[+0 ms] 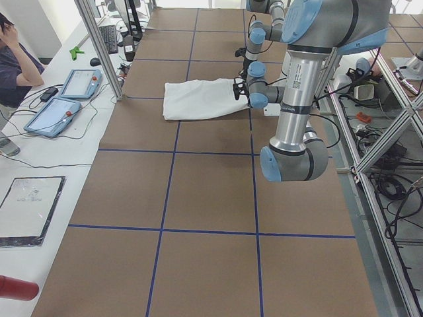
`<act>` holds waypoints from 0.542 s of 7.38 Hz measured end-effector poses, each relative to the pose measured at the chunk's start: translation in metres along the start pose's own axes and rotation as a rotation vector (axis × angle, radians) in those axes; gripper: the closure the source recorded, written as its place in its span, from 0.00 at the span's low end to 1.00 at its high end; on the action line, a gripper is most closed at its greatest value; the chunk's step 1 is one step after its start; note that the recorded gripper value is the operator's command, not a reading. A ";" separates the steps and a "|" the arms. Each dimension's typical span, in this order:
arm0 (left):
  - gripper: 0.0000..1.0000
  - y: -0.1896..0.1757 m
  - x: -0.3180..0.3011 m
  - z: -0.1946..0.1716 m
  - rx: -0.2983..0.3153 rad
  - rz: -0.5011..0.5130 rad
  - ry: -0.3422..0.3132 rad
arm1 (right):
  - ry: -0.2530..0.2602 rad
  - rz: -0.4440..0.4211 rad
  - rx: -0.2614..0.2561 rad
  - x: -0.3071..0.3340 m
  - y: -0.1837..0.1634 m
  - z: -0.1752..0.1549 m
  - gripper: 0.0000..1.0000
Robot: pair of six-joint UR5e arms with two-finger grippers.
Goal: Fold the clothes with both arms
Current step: 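Grasp the folded shirt's side edges nearest the robot with both grippers, then lift the near half with both grippers and fold it away from the robot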
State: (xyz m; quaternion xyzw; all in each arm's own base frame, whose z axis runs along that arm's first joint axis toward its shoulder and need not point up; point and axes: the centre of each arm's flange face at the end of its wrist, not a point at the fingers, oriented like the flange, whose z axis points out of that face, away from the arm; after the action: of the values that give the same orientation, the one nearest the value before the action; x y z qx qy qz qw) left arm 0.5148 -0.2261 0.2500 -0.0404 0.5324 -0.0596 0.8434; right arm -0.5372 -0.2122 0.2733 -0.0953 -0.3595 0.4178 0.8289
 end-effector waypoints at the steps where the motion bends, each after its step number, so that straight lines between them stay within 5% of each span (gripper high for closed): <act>1: 1.00 0.007 0.008 -0.026 -0.017 0.017 -0.005 | -0.003 -0.006 -0.013 0.003 0.003 -0.022 1.00; 4: 1.00 0.028 0.024 -0.114 -0.066 0.029 0.001 | 0.008 -0.036 -0.069 0.017 0.012 -0.115 1.00</act>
State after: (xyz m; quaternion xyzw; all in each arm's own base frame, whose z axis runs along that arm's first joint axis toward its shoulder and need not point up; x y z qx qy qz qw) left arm 0.4240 -0.2021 0.1762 -0.0604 0.5350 -0.0296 0.8422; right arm -0.4605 -0.1750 0.1935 -0.1188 -0.3719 0.3897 0.8341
